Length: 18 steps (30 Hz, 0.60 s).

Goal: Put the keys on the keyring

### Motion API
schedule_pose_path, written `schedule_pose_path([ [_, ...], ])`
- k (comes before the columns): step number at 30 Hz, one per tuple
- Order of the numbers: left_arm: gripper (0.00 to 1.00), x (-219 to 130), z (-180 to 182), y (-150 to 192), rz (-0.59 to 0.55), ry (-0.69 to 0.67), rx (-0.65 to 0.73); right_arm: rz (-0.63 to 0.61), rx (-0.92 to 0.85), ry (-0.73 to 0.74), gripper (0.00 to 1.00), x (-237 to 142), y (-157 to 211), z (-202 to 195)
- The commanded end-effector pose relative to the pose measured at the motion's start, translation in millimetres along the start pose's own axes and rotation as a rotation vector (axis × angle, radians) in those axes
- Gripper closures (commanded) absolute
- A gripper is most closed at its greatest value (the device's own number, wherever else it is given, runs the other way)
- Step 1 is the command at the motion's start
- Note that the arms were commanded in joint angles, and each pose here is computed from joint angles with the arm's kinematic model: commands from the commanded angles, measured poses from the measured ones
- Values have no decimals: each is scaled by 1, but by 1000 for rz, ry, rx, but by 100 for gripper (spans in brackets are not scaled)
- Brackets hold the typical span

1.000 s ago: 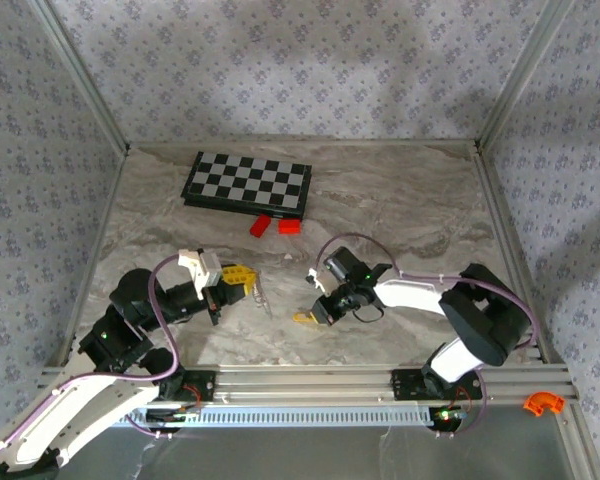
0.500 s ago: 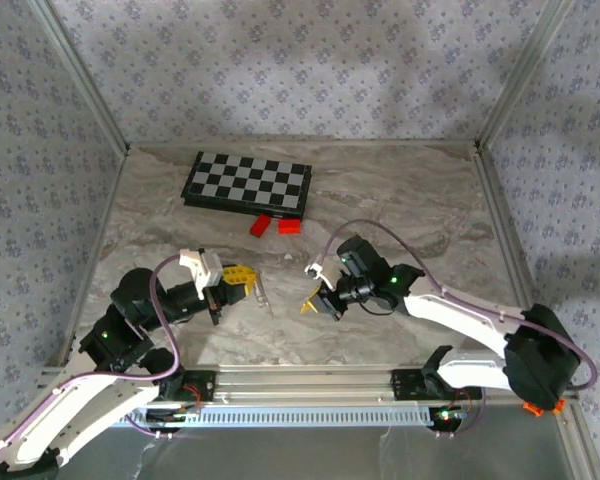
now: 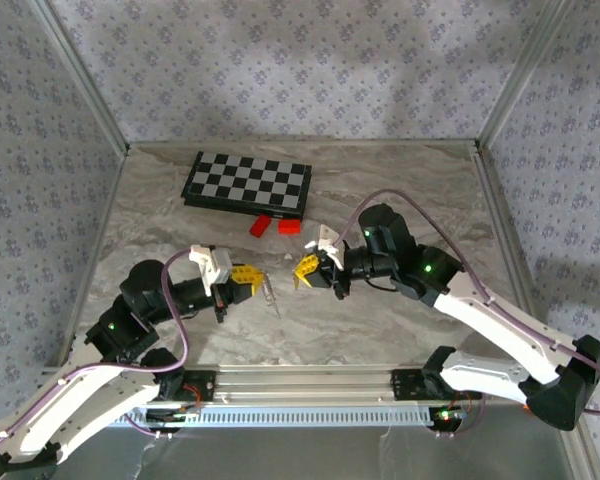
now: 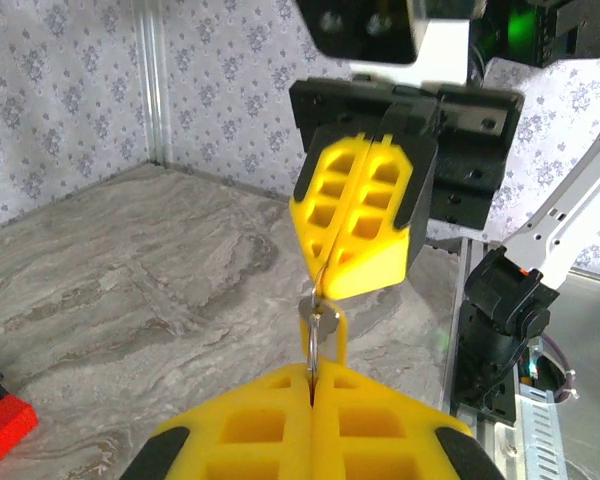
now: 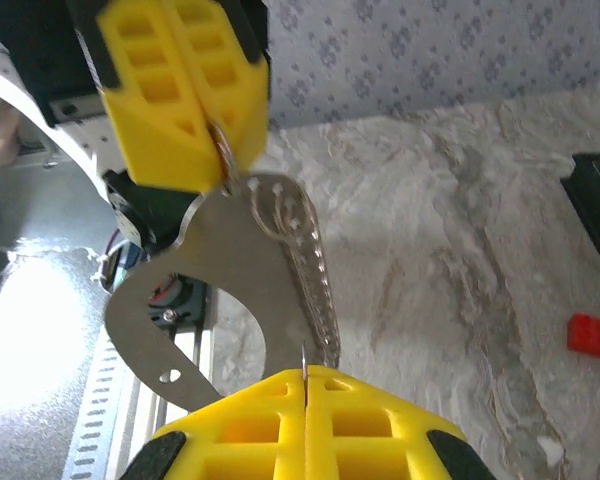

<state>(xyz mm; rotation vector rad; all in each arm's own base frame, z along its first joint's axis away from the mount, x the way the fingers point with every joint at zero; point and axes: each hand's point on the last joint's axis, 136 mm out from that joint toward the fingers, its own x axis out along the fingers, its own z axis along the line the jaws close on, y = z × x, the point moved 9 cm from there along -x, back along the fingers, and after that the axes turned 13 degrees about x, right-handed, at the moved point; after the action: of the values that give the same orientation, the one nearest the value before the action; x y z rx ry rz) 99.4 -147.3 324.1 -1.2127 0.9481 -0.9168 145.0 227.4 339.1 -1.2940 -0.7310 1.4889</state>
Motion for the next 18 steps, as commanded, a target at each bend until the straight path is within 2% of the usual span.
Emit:
schedule_pose_path([
  [1, 100, -5, -1, -26, -97, 19, 66, -1, -41, -67, 100, -5, -14, 12],
  [18, 100, 6, 2, -30, -115, 56, 67, 2, -6, -81, 100, -4, -40, 18],
])
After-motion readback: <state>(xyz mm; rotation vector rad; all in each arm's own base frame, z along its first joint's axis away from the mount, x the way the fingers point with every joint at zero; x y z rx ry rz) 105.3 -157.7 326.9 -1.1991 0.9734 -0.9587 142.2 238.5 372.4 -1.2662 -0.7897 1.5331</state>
